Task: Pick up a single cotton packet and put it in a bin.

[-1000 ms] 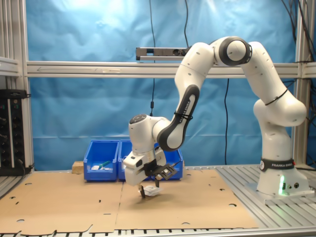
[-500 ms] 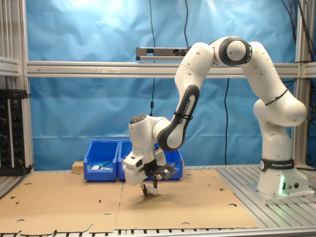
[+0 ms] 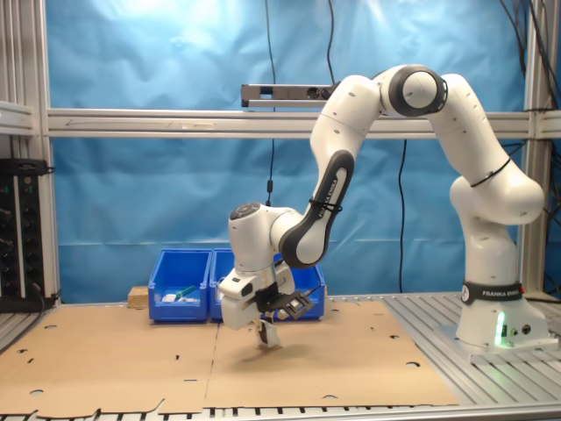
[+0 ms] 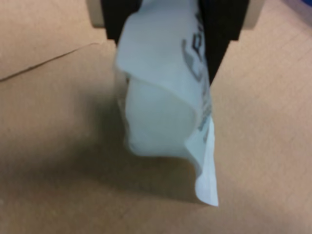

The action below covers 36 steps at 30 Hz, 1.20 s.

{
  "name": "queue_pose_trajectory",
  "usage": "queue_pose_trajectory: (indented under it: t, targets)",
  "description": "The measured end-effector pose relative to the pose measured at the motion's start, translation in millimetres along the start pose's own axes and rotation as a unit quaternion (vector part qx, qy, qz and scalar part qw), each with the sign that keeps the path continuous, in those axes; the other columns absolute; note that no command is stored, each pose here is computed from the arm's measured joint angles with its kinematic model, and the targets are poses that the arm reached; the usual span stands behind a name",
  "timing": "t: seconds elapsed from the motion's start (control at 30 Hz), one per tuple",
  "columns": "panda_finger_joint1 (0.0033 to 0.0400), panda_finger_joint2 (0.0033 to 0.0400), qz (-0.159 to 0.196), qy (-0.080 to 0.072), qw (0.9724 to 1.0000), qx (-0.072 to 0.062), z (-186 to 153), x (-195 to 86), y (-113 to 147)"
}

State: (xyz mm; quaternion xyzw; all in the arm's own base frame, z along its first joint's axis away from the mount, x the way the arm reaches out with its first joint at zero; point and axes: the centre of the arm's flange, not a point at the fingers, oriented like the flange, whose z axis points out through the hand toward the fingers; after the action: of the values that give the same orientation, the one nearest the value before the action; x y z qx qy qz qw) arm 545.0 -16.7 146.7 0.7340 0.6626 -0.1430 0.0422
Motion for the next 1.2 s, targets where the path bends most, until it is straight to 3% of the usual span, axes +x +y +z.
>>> queue_pose_trajectory:
  t: [0.03, 0.07, 0.7, 1.2]
  targets:
    - [0.0082, 0.0082, 0.0, 0.0, 1.0, 0.0, -0.2, 0.0, 0.0]
    - [0.0055, 0.0055, 0.0, 0.0, 1.0, 0.0, -0.4, -0.1, 0.1]
    - [0.0055, 0.0055, 0.002, 0.001, 1.0, -0.005, -8.4, -2.0, 0.5]
    - [0.0056, 0.0056, 0.019, 0.001, 0.9997, -0.017, -77.7, -23.2, -3.7]
